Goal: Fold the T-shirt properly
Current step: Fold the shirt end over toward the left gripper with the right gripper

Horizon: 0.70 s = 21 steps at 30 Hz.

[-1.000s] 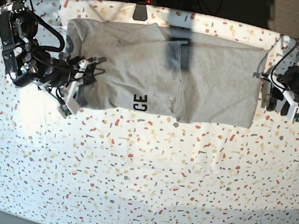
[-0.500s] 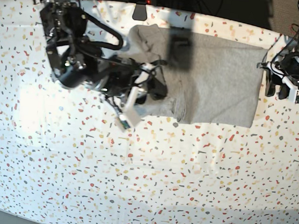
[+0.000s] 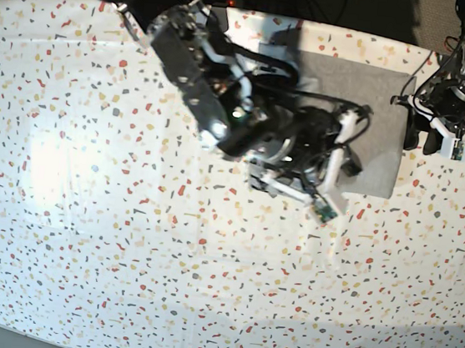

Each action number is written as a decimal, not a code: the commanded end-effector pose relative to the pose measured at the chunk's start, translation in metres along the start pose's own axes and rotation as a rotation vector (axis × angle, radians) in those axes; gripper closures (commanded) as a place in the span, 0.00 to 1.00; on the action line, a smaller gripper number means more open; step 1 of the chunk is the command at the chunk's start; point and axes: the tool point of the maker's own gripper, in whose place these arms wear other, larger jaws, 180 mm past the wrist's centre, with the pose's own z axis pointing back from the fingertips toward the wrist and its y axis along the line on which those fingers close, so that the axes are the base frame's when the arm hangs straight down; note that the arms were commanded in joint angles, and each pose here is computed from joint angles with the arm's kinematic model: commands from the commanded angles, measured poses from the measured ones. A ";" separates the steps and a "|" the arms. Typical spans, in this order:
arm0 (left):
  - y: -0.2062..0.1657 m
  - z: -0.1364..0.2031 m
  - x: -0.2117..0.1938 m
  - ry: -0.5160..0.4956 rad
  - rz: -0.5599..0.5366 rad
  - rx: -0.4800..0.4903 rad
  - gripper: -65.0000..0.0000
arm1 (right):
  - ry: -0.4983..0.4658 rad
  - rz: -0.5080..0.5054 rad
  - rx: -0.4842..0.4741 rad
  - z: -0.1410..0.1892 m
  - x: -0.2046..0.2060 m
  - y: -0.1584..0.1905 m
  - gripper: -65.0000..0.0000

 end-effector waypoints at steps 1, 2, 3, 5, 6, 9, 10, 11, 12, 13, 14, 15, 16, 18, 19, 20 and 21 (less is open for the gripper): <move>-0.002 0.002 -0.008 0.041 -0.012 -0.012 0.61 | -0.057 0.006 0.014 -0.005 0.021 0.005 1.00; -0.002 0.002 -0.008 0.042 -0.012 -0.013 0.61 | -0.056 -0.007 0.022 -0.013 0.022 0.007 1.00; -0.003 0.002 -0.009 0.044 -0.012 -0.013 0.61 | -0.048 -0.018 0.025 -0.020 0.022 0.007 1.00; -0.005 0.003 -0.012 0.049 -0.013 -0.023 0.61 | -0.016 -0.023 0.024 -0.032 0.018 0.004 1.00; -0.006 0.004 -0.013 0.052 -0.014 -0.027 0.61 | -0.011 -0.025 0.029 -0.038 0.018 0.003 1.00; -0.006 0.004 -0.014 0.055 -0.013 -0.028 0.61 | -0.021 -0.021 0.047 -0.051 0.027 0.005 1.00; -0.007 0.004 -0.014 0.054 -0.012 -0.030 0.61 | -0.022 -0.017 0.052 -0.055 0.031 0.008 1.00; -0.009 0.004 -0.014 0.052 -0.012 -0.039 0.61 | -0.014 -0.010 0.050 -0.057 0.032 0.006 1.00; -0.013 0.003 -0.014 0.051 -0.013 -0.054 0.61 | -0.009 -0.009 0.056 -0.059 0.032 0.006 1.00; -0.016 0.003 -0.015 0.050 -0.012 -0.068 0.61 | -0.007 -0.014 0.070 -0.061 0.034 0.008 1.00; -0.019 0.002 -0.015 0.049 -0.008 -0.074 0.61 | -0.009 -0.015 0.086 -0.062 0.036 0.011 1.00; -0.021 0.002 -0.015 0.047 -0.004 -0.078 0.61 | -0.013 -0.011 0.108 -0.064 0.039 0.017 1.00; -0.022 0.001 -0.015 0.046 -0.001 -0.079 0.61 | -0.013 0.006 0.115 -0.065 0.040 0.020 1.00; -0.023 0.001 -0.014 0.041 0.001 -0.080 0.61 | 0.002 0.045 0.125 -0.068 0.037 0.027 1.00; -0.024 0.001 -0.013 0.034 0.002 -0.080 0.61 | 0.007 0.058 0.130 -0.070 0.036 0.029 1.00; -0.024 0.001 -0.013 0.028 0.005 -0.082 0.61 | 0.007 0.064 0.136 -0.071 0.035 0.032 1.00; -0.027 0.000 -0.012 0.025 0.007 -0.089 0.61 | 0.010 0.067 0.143 -0.072 0.033 0.035 1.00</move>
